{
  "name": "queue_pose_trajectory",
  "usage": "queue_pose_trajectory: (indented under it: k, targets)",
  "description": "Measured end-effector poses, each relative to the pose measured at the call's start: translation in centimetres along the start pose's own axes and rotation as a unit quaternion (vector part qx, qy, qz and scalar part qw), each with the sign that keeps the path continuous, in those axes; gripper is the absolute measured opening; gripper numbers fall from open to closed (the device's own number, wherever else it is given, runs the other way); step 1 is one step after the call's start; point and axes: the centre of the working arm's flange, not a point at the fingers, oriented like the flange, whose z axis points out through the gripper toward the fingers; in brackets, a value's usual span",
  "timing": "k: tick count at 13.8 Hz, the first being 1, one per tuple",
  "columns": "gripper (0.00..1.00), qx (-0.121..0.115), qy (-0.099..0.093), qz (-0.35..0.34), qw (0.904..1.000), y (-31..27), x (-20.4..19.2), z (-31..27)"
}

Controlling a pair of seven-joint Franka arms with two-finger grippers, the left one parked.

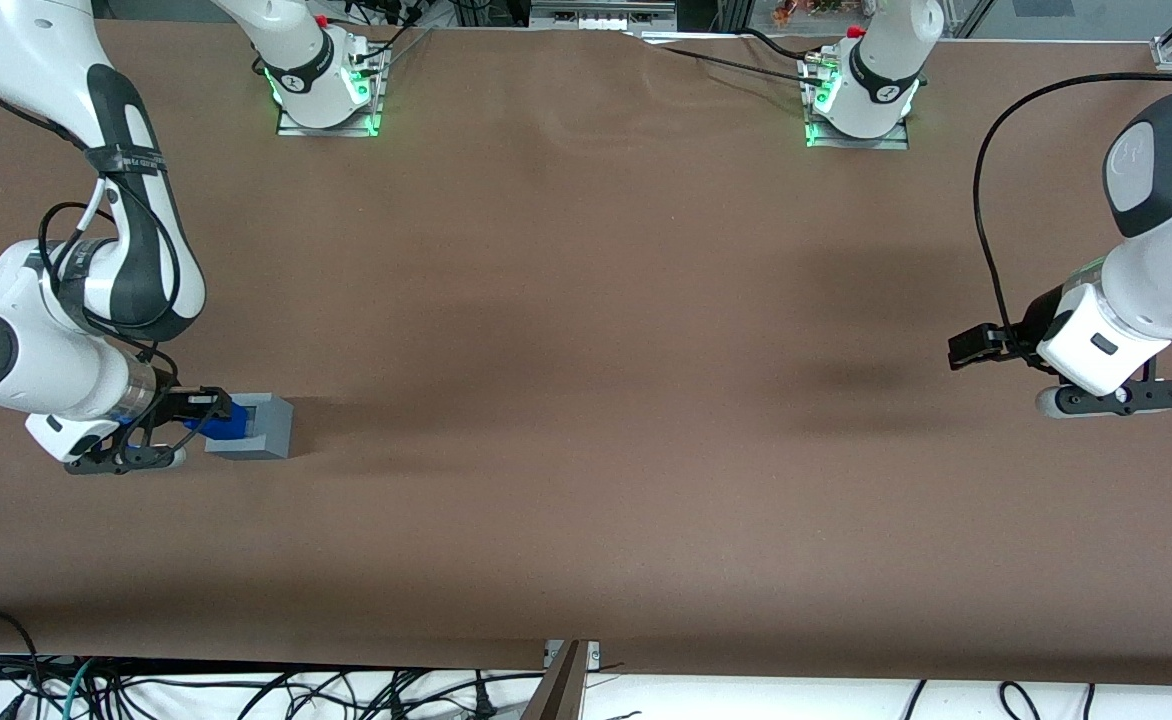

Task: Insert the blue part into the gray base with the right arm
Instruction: 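Lower the blue part into the gray base's square opening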

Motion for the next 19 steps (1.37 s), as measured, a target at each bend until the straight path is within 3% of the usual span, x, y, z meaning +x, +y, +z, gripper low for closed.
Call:
queue_pose_trajectory:
  k: [5,19]
  targets:
    - [0.50,0.001,-0.010,-0.007,0.9999,-0.16,-0.13,0.91]
    - [0.50,0.001,-0.010,-0.010,0.9999,-0.45,-0.10,0.93]
